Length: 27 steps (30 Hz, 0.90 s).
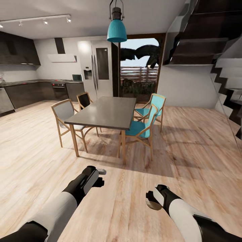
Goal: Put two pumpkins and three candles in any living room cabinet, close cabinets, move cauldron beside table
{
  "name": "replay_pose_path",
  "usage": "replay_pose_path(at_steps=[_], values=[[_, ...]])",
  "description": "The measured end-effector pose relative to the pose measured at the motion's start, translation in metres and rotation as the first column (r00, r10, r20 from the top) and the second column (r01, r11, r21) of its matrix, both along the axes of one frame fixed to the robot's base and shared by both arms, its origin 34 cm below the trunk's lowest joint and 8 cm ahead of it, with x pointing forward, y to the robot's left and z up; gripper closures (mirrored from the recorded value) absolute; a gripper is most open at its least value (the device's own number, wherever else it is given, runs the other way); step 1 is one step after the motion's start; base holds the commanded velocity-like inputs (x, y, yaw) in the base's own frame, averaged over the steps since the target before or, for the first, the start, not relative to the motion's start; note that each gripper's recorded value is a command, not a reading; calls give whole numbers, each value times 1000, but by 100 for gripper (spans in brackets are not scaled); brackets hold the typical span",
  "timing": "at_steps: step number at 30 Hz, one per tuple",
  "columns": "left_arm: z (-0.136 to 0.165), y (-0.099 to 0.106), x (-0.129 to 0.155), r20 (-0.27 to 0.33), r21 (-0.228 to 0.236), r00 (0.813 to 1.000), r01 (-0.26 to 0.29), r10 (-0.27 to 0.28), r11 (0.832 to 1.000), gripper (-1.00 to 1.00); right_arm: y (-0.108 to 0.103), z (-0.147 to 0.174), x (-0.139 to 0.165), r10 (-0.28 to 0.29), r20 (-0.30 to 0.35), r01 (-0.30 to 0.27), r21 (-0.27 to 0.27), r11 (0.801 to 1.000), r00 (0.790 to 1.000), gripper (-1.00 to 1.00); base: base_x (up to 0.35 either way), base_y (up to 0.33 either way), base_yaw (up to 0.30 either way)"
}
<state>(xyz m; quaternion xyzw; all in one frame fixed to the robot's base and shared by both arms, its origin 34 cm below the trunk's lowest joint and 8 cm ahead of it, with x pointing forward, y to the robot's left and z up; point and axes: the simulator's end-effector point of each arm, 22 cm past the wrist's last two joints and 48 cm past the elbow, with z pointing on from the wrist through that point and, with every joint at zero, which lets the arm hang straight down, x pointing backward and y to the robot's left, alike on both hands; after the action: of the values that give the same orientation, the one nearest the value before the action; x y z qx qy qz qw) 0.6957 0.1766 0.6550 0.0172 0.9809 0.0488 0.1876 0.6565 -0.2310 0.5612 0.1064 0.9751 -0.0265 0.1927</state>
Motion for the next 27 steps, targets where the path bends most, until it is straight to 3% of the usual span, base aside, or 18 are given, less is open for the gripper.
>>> replay_pose_path(at_steps=[27], values=[[-20, -1, -3, -28, -2, 1000, -1, 0, 1000, -100, -1, -18, -7, -2, -33, 2, -1, 1000, 999, 100, 0, 0, 158]])
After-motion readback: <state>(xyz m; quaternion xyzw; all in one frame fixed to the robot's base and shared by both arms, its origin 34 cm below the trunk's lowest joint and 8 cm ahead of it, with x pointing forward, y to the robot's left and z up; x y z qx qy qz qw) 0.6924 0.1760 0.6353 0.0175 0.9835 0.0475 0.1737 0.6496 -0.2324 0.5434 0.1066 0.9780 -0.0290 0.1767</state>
